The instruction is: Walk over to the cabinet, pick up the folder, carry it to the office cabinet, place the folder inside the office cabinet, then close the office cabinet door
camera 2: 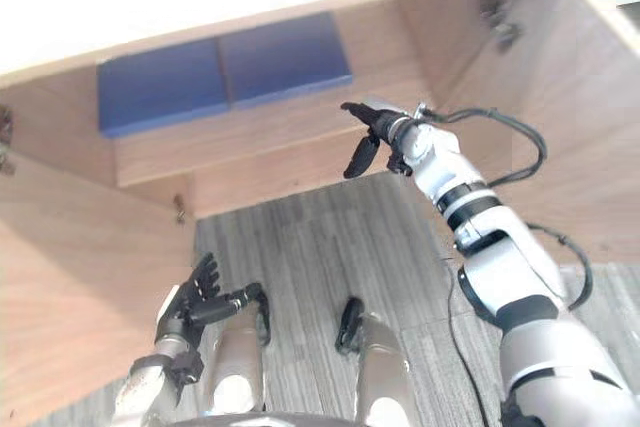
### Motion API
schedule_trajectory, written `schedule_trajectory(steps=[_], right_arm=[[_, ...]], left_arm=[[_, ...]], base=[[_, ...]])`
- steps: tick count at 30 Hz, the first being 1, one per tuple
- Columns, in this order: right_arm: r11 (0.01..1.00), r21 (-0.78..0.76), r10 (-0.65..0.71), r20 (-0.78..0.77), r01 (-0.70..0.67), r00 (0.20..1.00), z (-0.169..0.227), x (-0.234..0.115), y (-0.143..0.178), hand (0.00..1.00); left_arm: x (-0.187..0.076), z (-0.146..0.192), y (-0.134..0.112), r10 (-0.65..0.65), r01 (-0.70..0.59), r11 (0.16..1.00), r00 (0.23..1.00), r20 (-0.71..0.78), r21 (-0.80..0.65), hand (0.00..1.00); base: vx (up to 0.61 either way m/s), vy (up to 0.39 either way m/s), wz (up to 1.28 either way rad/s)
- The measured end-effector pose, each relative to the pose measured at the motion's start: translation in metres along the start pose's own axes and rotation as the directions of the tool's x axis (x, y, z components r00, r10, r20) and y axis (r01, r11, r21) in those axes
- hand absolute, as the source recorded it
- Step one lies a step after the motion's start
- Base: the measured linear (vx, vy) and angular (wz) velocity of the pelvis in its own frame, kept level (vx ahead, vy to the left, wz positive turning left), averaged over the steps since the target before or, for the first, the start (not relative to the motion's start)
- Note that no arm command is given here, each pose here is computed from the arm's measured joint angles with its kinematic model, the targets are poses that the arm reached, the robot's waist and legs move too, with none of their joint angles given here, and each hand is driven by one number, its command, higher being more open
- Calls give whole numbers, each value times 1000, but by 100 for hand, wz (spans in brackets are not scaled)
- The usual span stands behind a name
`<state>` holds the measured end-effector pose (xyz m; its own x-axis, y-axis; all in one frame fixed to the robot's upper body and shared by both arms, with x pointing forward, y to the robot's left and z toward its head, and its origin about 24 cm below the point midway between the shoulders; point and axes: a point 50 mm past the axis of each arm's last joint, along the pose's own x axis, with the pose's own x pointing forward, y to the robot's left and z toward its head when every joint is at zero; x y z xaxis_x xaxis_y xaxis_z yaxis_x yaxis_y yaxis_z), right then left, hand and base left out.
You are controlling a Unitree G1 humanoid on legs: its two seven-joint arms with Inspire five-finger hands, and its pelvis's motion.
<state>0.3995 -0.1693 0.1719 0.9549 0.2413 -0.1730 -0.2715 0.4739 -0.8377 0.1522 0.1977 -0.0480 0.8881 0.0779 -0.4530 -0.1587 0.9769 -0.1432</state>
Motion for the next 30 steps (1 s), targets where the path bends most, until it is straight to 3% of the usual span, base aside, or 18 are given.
schedule_trajectory(steps=[3,5,7,11,14,17,22,30], right_arm=[[946,299,-103,-93,127,990,-46,-15,35,100],[824,505,-149,-243,256,959,-82,-34,75,100],[702,616,-155,-356,356,921,-100,-53,111,100],[469,662,-82,-626,584,775,-135,-117,187,100],[409,592,18,-766,694,642,-157,-167,228,100],[362,547,65,-823,755,565,-164,-201,246,100],[208,498,-25,-858,842,513,-166,-214,233,100],[133,354,-57,-930,926,364,-199,-237,220,100]], left_arm=[[-2,-31,-1,-4,4,1000,991,-133,-1,100],[-4,-53,-6,-6,9,1000,975,-222,12,100],[-4,-66,-6,8,-3,1000,962,-275,20,100],[-3,-91,-5,57,-36,997,928,-369,65,100],[-6,-99,-4,78,-46,995,915,-396,92,100],[-7,-107,-4,94,-43,991,897,-431,128,100],[-6,-112,-7,124,-34,978,886,-447,204,100],[-11,-124,-1,178,-66,970,848,-498,235,100]], base=[[-3,108,-82],[-2,177,-98],[-19,157,-96],[-61,109,-96],[-60,79,-62],[7,-16,-10],[49,-50,-5],[116,-43,-8]])
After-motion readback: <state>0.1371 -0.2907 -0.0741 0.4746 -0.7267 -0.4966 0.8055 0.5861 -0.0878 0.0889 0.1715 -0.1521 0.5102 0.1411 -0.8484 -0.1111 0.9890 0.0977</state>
